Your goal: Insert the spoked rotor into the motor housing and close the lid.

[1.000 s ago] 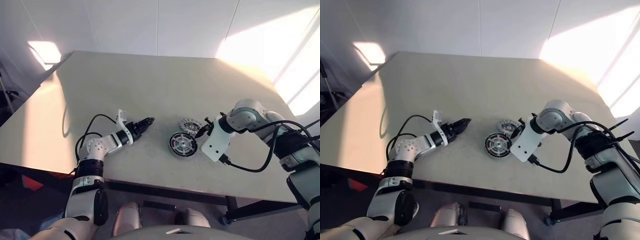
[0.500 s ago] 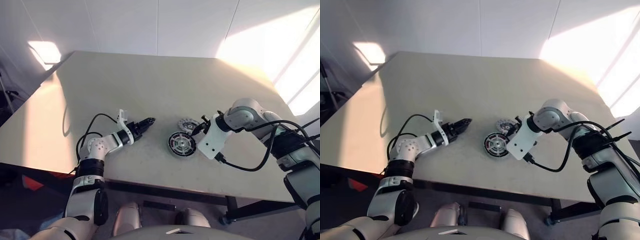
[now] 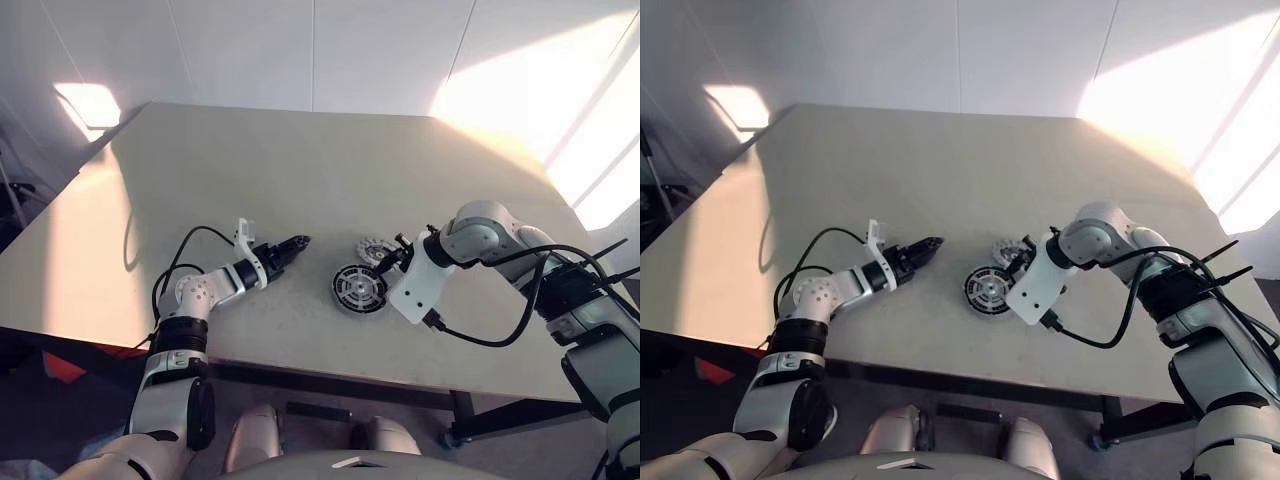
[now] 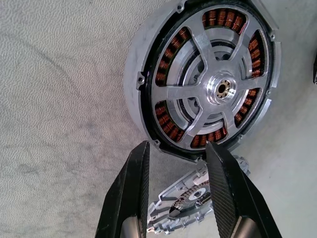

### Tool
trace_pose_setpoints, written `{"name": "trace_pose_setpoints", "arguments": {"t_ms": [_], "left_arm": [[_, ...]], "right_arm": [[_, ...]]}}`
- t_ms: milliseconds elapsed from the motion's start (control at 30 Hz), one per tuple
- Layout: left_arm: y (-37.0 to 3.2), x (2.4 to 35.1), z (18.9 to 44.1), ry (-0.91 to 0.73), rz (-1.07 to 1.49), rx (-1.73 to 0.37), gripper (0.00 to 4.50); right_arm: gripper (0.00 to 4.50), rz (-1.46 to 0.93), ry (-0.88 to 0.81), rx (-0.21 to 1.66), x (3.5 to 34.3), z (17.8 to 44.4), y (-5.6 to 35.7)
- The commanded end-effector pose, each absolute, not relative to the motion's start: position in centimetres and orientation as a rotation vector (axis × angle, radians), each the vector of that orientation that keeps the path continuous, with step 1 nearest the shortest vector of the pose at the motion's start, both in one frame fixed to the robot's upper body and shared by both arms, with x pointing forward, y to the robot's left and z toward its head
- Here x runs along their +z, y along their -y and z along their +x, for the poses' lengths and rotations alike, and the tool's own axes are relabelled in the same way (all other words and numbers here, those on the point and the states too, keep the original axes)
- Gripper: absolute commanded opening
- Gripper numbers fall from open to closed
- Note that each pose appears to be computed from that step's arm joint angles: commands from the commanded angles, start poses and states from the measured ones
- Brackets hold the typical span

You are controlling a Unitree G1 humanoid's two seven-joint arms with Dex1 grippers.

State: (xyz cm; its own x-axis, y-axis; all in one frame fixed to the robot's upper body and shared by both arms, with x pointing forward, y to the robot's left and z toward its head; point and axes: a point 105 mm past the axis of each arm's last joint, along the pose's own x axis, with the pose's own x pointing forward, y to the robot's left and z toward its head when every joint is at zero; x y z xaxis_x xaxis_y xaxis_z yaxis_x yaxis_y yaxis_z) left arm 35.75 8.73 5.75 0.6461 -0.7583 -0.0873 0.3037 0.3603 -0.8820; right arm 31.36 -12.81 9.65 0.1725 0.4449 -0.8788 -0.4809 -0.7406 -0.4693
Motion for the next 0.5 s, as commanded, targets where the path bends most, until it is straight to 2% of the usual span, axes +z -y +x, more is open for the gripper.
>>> {"name": "trace_pose_setpoints", "arguments": {"t_ms": [33,133,167,233,367,500], "left_arm": [[-8.8,6.2,35.9,-0.526,-0.963,-0.733,3.47],[-9.0,6.2,36.0,-0.522,-0.962,-0.726,3.47],[-9.1,6.2,36.0,-0.519,-0.961,-0.722,3.47],[-9.3,6.2,36.0,-0.516,-0.960,-0.716,3.47],[-9.3,6.1,36.0,-0.516,-0.957,-0.712,3.47],[-9.3,6.0,36.1,-0.517,-0.953,-0.710,3.47]], "right_arm": [[1.94,-1.746,0.030,1.665,9.9,31.3,11.9],[1.94,-1.741,0.012,1.694,9.4,31.0,12.0],[1.77,-1.739,0.002,1.707,9.3,30.8,12.1],[1.42,-1.736,0.001,1.717,9.2,30.6,12.2],[0.19,-1.734,-0.007,1.696,9.3,30.7,12.3],[0.19,-1.723,-0.038,1.615,9.7,31.7,12.6]]}}
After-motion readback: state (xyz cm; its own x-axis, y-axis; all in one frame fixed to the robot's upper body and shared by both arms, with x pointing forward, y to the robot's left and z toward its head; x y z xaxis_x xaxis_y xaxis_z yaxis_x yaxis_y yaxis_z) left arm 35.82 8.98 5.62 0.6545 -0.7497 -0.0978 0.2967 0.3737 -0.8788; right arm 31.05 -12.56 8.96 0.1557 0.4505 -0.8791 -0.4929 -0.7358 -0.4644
